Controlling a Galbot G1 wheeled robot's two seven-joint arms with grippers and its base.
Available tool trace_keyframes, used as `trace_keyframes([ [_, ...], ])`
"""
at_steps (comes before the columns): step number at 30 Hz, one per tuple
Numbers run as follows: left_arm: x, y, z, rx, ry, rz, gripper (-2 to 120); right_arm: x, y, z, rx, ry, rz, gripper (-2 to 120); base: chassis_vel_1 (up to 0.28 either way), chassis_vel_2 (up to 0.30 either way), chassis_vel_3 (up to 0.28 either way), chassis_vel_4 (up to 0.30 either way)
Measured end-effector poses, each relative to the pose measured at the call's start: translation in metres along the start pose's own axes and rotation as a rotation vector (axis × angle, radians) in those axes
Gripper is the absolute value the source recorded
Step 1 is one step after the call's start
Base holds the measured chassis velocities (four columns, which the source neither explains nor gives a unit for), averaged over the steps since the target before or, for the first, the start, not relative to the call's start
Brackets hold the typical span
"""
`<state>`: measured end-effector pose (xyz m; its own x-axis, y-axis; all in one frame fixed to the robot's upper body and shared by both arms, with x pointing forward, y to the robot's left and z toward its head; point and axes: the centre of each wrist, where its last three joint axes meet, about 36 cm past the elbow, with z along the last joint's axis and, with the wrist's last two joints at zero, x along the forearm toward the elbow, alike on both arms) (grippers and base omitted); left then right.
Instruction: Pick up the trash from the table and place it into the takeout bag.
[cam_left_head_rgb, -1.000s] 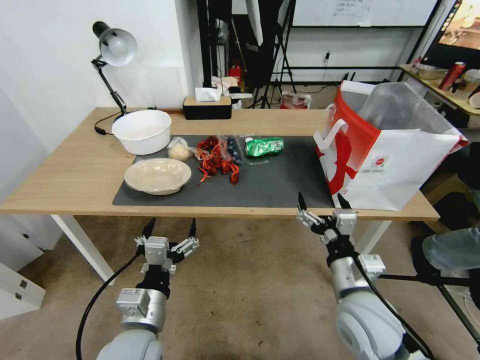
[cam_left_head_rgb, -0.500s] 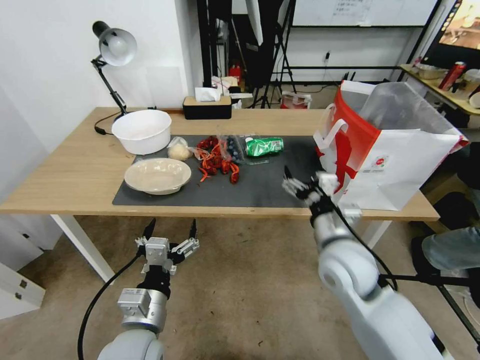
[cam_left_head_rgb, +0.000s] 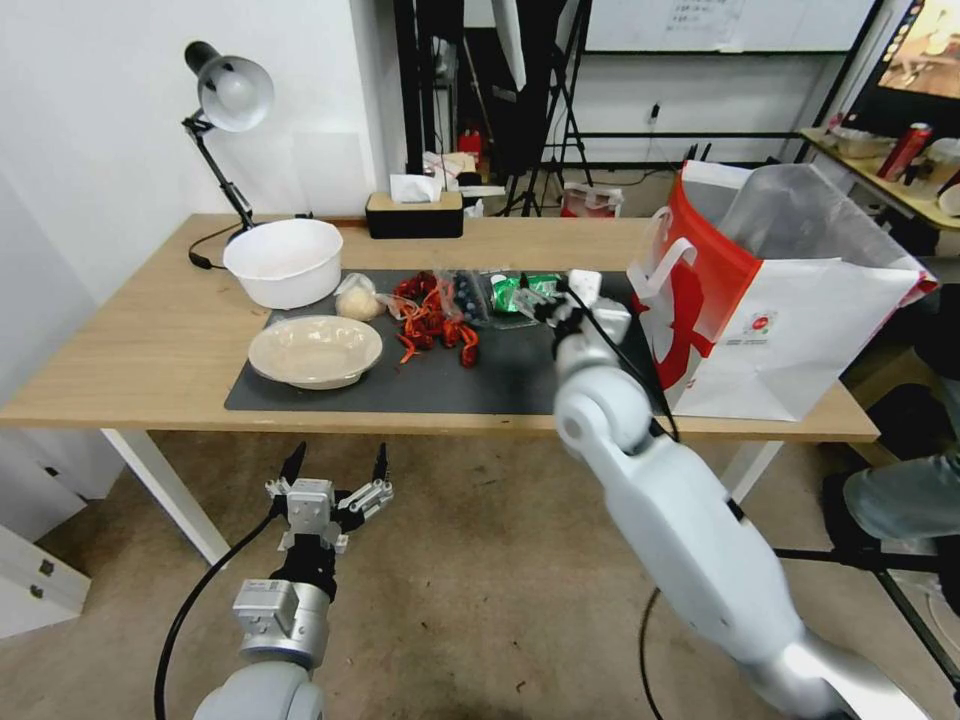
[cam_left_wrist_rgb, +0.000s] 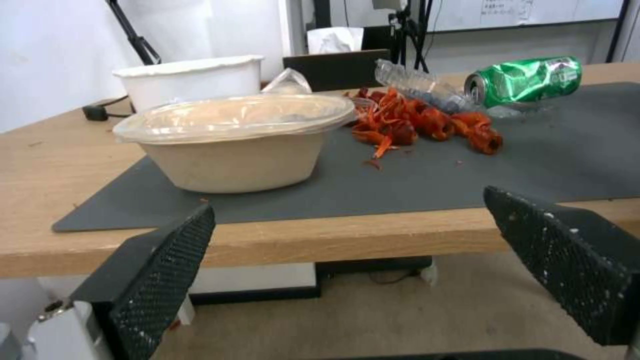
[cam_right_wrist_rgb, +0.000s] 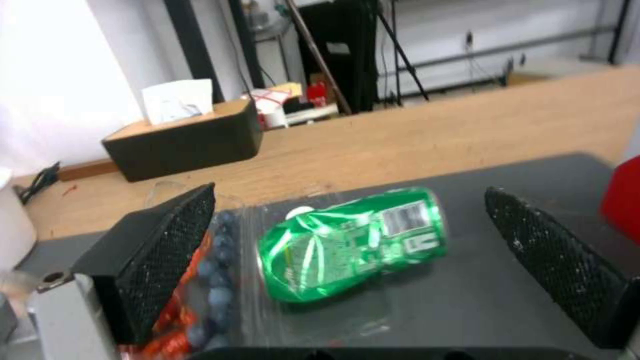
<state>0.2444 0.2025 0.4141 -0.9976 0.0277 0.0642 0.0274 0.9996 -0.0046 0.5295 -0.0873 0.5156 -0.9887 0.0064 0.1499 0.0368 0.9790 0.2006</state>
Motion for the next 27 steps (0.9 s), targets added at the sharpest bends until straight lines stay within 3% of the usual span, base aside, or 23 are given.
trace_keyframes([
  [5,0.0,0.0,0.002,0.0,0.003,-0.001,100,-0.023,0.031,-0.009,-0.106,0.06,0.053,100,0.0,0.0,0.0,0.0],
  [14,0.001,0.0,0.006,-0.003,0.003,-0.008,100,-0.067,0.051,-0.032,-0.271,0.148,0.161,100,0.0,0.0,0.0,0.0],
  [27,0.003,0.0,0.007,-0.012,0.003,-0.009,100,-0.122,0.038,-0.057,-0.334,0.201,0.315,100,0.0,0.0,0.0,0.0],
])
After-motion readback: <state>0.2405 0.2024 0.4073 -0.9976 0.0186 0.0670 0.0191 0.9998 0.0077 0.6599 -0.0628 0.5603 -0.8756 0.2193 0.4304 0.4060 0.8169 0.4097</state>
